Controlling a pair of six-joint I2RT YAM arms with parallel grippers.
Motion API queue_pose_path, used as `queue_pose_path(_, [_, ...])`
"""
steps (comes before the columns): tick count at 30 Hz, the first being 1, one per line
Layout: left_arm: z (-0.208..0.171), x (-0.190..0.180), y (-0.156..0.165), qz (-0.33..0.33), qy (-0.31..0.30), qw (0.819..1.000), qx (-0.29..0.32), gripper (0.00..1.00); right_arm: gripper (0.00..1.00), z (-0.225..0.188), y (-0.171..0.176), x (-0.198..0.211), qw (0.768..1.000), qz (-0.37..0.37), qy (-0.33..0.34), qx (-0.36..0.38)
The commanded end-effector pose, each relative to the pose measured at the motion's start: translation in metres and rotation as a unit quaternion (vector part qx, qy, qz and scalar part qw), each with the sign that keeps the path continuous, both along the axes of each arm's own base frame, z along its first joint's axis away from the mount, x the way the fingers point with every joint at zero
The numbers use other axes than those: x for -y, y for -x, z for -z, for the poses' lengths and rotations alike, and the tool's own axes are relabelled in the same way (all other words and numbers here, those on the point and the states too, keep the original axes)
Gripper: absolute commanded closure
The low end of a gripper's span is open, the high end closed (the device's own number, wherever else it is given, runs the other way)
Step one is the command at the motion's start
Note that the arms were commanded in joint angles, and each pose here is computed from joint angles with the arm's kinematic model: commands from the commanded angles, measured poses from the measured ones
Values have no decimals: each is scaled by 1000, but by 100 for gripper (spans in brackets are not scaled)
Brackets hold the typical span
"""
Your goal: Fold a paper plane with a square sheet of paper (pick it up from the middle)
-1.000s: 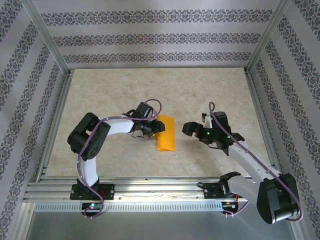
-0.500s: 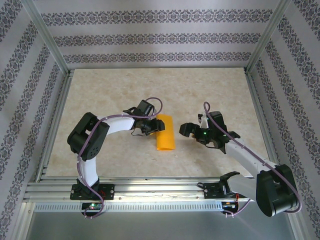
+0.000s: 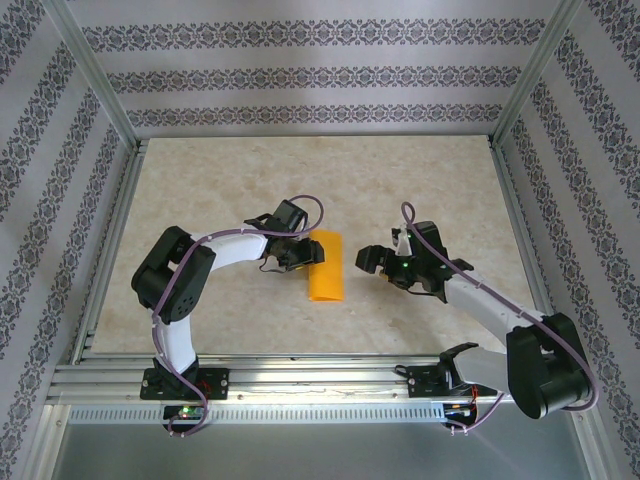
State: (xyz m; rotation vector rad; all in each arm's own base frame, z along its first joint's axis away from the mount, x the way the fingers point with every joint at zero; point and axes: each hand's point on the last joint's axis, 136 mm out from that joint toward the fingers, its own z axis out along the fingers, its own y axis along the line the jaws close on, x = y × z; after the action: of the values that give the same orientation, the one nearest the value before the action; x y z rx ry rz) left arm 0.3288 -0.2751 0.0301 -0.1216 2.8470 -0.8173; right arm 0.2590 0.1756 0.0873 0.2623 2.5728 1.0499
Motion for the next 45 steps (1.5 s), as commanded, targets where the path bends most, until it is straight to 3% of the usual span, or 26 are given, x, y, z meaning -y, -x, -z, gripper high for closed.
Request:
queue_pose_path(1, [-5, -11, 2, 3, -26, 1000, 0, 51, 10, -12, -9, -7, 1000, -2, -12, 15])
queue_pose_path(5, [-1, -11, 2, 8, -32, 999, -8, 52, 16, -9, -9, -9, 1000, -3, -13, 7])
queue_pose_path(13, [5, -13, 2, 28, -57, 998, -21, 54, 22, -15, -16, 11, 997, 64, 2, 36])
queue_pose_path(45, [23, -13, 10, 90, -80, 992, -44, 50, 20, -6, -14, 8, 999, 49, -10, 4])
